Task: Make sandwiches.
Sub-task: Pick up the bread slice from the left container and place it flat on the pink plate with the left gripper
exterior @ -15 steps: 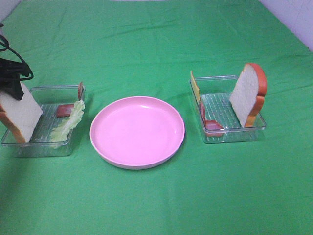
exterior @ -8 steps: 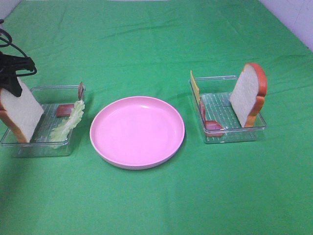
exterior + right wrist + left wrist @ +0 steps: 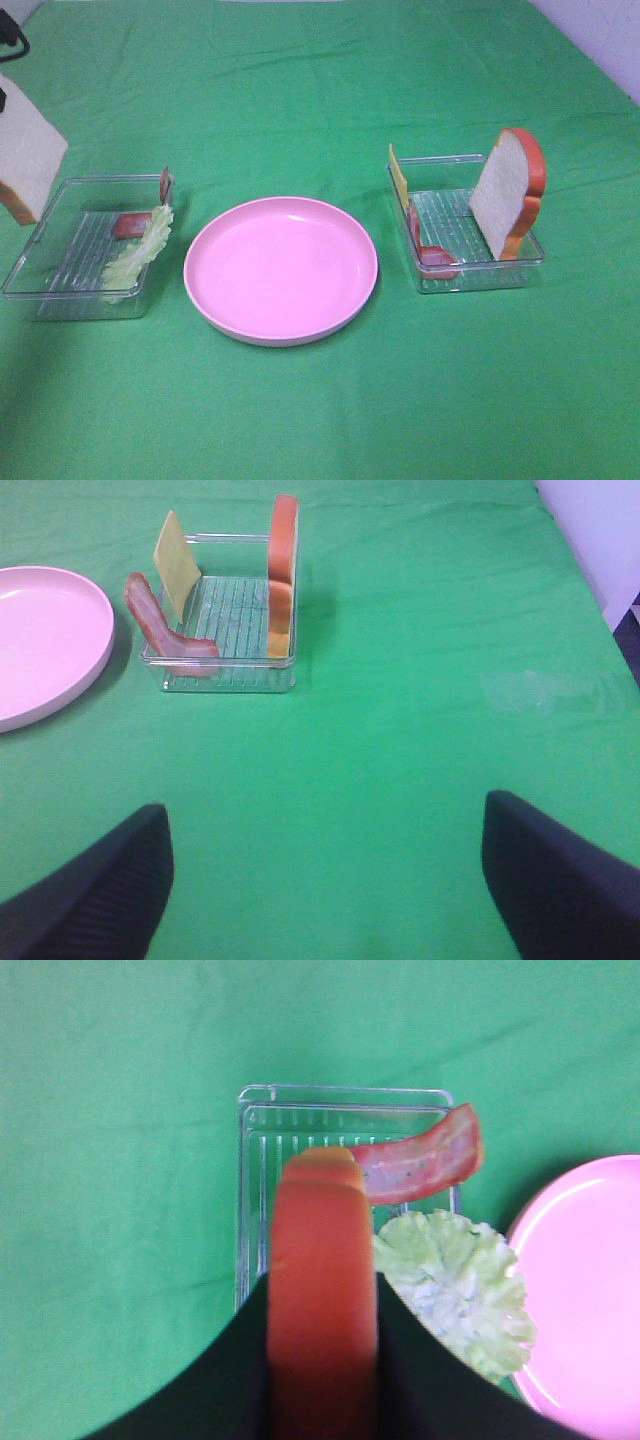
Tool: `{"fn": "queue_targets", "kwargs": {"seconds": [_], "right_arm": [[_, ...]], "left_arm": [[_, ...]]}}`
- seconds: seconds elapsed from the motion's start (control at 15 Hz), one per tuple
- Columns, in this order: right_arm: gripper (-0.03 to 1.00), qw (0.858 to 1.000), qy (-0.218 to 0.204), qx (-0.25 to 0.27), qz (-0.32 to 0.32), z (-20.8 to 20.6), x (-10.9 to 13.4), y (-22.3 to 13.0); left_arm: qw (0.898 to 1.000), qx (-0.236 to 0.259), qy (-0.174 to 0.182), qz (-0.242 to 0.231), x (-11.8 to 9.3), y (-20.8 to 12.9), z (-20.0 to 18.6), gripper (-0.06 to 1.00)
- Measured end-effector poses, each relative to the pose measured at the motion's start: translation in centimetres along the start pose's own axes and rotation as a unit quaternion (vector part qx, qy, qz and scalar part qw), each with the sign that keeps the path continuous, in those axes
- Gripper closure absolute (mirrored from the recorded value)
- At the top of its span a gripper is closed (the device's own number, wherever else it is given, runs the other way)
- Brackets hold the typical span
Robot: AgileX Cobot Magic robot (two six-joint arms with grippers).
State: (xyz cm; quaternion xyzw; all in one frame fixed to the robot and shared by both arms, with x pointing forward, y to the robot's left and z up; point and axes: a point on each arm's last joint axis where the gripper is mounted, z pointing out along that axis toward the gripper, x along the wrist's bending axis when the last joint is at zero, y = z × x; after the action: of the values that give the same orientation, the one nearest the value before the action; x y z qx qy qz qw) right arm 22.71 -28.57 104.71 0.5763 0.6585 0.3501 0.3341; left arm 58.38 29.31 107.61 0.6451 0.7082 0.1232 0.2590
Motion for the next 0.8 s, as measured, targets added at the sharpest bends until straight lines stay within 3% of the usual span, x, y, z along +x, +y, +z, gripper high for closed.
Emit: {"fn": "queue_targets", "kwargs": {"seconds": [0.13, 0.2, 0.33, 0.6, 0.8], "right_arm": [[0.17, 1.0, 0.0, 0.0, 0.0, 0.0, 0.0, 0.0], [0.17, 1.0, 0.0, 0.0, 0.0, 0.0, 0.0, 0.0], [0.17, 1.0, 0.0, 0.0, 0.0, 0.0, 0.0, 0.0], [0.17, 1.0, 0.0, 0.0, 0.0, 0.0, 0.0, 0.0], [0.17, 1.0, 0.0, 0.0, 0.0, 0.0, 0.0, 0.0]], "left_arm": [[0.999, -0.035, -0.019, 0.005, -0.9, -0.3, -4.1, 0.72], [0.997, -0.062, -0.052, -0.009, -1.9, -0.6, -6.7, 0.72], [0.991, -0.072, -0.111, -0.008, -3.4, -1.0, -8.0, 0.72], [0.978, -0.035, -0.2, 0.039, -7.7, -1.6, -5.9, 0.72], [0.973, 0.018, -0.224, 0.054, -10.7, -2.4, -2.1, 0.72]]}}
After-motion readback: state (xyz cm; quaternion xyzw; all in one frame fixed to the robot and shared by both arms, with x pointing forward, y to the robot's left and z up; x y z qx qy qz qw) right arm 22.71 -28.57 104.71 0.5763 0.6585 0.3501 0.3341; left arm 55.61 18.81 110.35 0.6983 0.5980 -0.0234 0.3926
